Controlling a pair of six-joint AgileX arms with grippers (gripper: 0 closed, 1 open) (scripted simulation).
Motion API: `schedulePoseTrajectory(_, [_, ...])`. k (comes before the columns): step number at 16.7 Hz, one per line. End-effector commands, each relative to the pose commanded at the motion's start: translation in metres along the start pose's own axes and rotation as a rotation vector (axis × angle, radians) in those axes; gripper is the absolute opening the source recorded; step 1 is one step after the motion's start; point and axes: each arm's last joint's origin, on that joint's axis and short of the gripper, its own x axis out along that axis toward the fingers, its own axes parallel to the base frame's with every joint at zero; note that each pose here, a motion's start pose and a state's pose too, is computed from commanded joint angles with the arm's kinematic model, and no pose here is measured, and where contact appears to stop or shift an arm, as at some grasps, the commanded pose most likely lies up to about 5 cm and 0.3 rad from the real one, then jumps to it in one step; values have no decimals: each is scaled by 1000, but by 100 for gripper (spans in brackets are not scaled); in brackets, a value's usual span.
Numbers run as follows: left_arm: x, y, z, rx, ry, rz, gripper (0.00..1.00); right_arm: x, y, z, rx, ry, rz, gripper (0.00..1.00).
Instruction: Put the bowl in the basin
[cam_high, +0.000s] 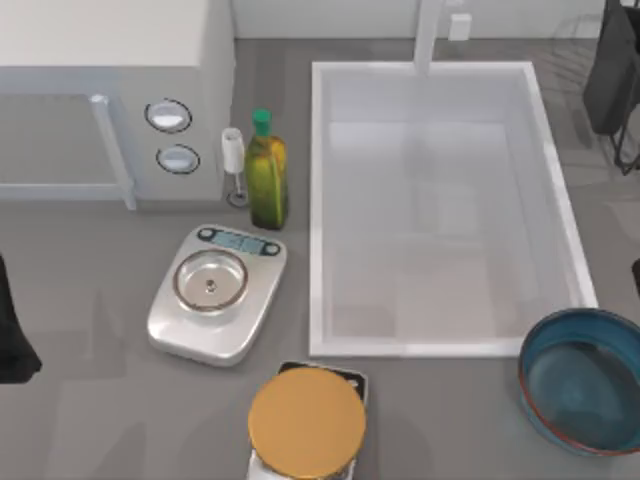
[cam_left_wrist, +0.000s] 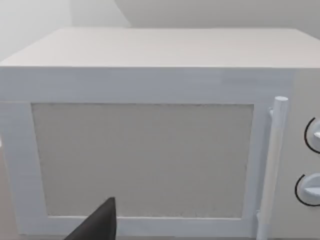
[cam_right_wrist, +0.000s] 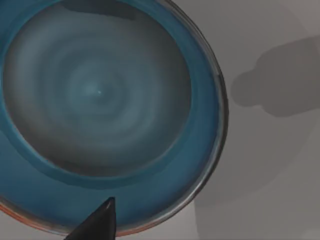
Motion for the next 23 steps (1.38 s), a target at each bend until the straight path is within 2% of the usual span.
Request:
schedulePoseTrajectory(4, [0, 0, 0, 0, 0, 0, 100, 11, -1, -1, 1, 4, -1, 100])
schedulePoseTrajectory(12, [0, 0, 0, 0, 0, 0, 100, 93, -1, -6, -2, 9, 0, 100])
schedulePoseTrajectory(19, [0, 0, 0, 0, 0, 0, 100, 100, 0, 0, 0, 0, 0, 100])
schedulePoseTrajectory(23, [0, 0, 0, 0, 0, 0, 100, 100, 0, 0, 0, 0, 0, 70])
